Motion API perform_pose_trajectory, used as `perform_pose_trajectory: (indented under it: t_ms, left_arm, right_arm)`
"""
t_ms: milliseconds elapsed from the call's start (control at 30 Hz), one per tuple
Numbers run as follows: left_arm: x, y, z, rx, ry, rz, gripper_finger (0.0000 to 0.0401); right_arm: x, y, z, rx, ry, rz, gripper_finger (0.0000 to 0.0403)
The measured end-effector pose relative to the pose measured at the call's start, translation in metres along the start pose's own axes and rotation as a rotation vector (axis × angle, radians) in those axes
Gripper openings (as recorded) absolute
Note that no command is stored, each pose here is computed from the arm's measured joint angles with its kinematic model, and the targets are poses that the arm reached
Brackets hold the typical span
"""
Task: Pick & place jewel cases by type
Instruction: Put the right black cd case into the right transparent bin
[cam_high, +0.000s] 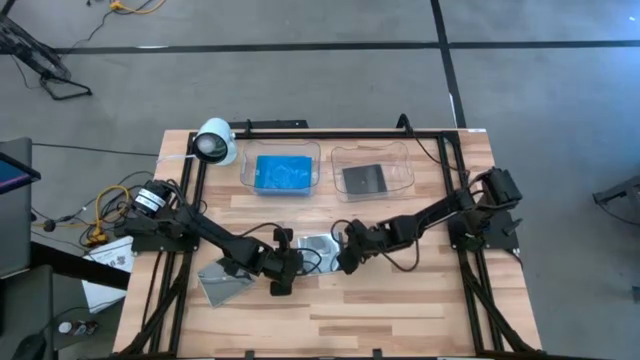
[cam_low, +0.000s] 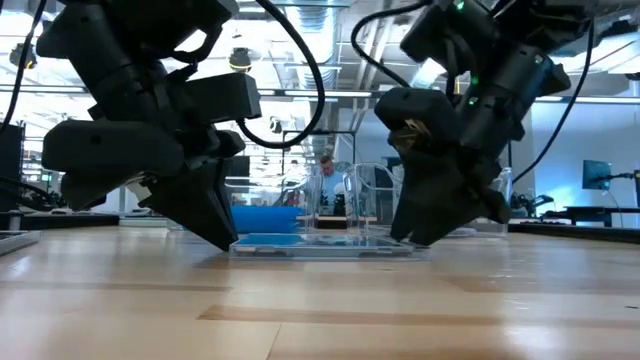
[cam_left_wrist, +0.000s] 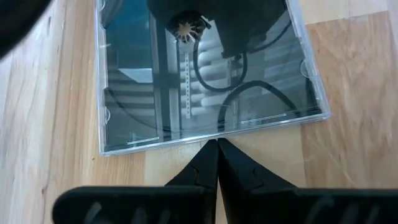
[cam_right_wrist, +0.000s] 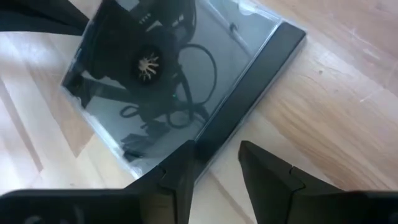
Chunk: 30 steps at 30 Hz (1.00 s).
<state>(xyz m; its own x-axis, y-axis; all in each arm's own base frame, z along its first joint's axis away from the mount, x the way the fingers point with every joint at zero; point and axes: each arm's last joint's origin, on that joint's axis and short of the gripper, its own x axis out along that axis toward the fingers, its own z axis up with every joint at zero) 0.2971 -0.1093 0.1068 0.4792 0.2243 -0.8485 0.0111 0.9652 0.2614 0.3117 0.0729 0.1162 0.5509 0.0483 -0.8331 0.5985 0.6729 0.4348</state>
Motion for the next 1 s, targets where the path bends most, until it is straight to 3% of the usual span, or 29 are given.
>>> perform_pose_trajectory:
  t_ms: [700,1000]
  left_arm:
    - [0.001,0.000,-0.001,0.013,0.001,0.007,0.0000]
    - [0.006,-0.001,-0.007,-0.020,0.015,0.011,0.0000]
  right_arm:
    - [0.003,0.003,-0.006,-0.107,0.023,0.133,0.0124]
    - [-0.001,-0.016,-0.036,-0.052,-0.113,0.404,0.0124]
